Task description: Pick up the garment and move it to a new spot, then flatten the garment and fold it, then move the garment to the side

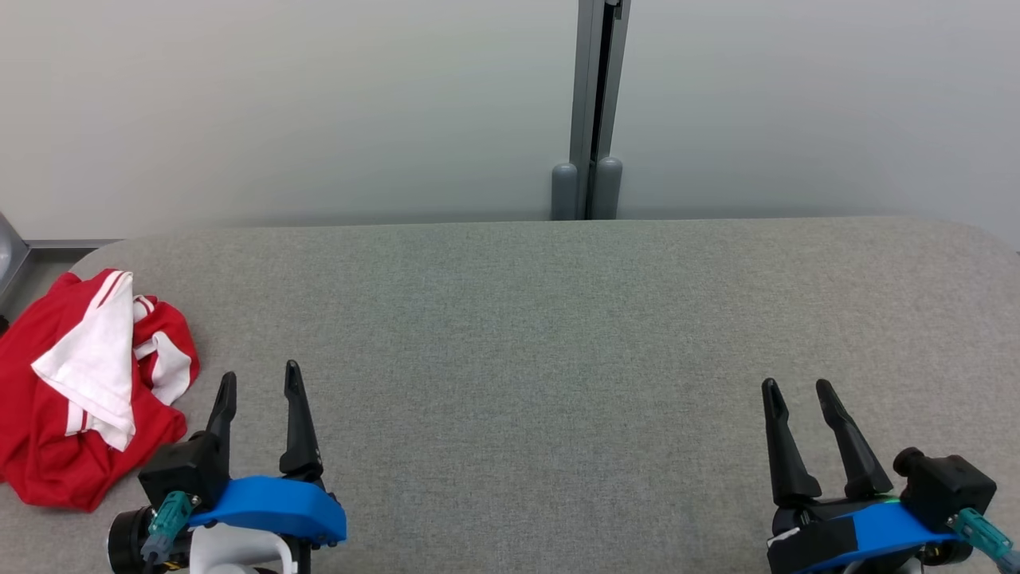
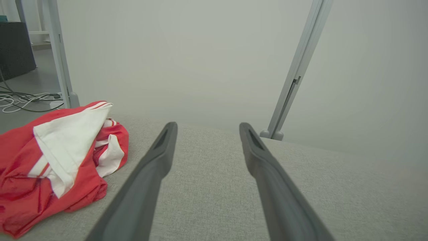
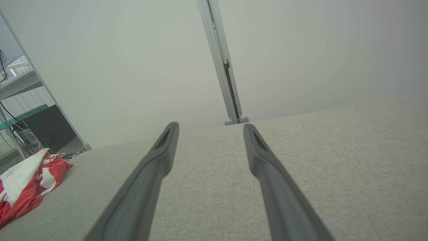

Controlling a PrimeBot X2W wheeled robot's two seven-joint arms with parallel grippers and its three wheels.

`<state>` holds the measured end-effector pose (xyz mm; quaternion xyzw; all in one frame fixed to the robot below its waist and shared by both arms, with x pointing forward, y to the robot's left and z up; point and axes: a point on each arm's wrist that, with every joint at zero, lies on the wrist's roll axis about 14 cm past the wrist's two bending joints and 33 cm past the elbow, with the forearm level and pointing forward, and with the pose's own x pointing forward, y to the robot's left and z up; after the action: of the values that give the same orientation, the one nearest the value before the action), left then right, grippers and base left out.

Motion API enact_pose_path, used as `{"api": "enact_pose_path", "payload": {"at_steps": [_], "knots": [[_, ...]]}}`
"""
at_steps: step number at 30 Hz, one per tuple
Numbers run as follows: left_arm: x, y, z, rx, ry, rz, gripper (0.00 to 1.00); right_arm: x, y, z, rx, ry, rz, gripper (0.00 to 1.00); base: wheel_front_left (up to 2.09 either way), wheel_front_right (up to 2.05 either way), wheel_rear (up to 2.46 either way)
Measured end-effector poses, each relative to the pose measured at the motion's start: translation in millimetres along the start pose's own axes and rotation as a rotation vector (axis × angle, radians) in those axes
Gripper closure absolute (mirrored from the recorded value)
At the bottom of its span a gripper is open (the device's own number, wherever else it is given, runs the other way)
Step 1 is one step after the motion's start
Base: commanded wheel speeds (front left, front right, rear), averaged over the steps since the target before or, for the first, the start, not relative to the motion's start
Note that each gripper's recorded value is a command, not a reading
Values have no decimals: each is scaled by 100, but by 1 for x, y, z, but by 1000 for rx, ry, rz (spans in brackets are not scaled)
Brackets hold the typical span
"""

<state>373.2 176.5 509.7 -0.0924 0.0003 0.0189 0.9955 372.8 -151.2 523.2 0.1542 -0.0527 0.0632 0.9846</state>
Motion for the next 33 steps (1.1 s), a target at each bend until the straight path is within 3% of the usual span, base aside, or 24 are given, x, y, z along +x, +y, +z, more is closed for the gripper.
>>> {"api": "enact_pose_path", "payload": {"at_steps": [23,33], "knots": [[-3,-2,11,149,-35,-9,0,1,8,0,-165,-3,51,0,0,0,0],[-3,-2,12,108,-37,-12,0,1,7,0,-164,0,47,0,0,0,0]]}}
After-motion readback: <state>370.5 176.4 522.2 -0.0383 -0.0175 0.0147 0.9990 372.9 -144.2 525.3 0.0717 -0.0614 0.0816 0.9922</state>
